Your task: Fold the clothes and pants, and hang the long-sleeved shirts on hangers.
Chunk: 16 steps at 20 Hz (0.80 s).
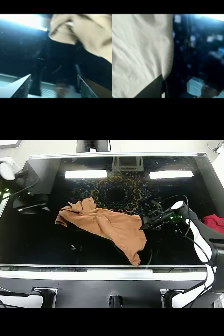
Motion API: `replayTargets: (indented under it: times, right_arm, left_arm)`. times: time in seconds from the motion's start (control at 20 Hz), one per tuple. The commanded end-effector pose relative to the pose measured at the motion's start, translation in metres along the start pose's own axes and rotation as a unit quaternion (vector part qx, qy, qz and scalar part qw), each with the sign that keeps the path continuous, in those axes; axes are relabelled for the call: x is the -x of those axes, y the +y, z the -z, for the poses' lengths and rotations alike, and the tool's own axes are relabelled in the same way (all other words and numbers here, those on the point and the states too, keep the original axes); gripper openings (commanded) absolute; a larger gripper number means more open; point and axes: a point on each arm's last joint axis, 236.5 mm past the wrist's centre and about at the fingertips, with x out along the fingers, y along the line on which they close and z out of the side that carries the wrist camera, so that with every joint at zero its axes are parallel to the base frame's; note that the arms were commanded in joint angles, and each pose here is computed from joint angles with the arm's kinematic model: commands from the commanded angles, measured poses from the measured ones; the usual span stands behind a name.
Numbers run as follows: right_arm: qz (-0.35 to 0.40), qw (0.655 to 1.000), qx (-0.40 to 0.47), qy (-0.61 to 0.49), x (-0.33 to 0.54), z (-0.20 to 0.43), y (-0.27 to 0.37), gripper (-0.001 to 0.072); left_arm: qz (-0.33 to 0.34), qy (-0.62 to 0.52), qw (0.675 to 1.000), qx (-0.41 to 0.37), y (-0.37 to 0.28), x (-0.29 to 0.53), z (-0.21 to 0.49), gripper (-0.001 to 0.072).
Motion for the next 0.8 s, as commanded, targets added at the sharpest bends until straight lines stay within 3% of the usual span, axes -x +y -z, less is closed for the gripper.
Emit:
replayTargets:
  times: [0.0,0.05,0.15,0.35,0.75]
  right_arm:
    - [-0.012,1.000,0.001,0.023,0.000,0.011,0.006,0.0032]
    - [-0.015,1.000,0.001,0.028,0.000,0.013,0.007,0.0032]
    - [-0.018,0.999,0.000,0.036,0.001,0.017,0.009,0.0032]
    - [-0.022,0.998,-0.019,0.048,0.001,0.022,0.011,0.0032]
    - [-0.020,0.997,-0.054,0.045,0.003,0.022,0.012,0.0032]
  left_arm:
    - [0.199,-0.001,0.978,0.064,0.010,-0.025,-0.015,0.0655]
    - [0.267,-0.015,0.961,0.071,0.010,-0.027,-0.020,0.0654]
    - [0.339,-0.044,0.936,0.081,0.024,-0.033,-0.024,0.0655]
    - [0.346,-0.054,0.932,0.094,0.045,-0.072,-0.013,0.0656]
    - [0.458,-0.003,0.880,0.128,-0.005,-0.131,-0.008,0.0656]
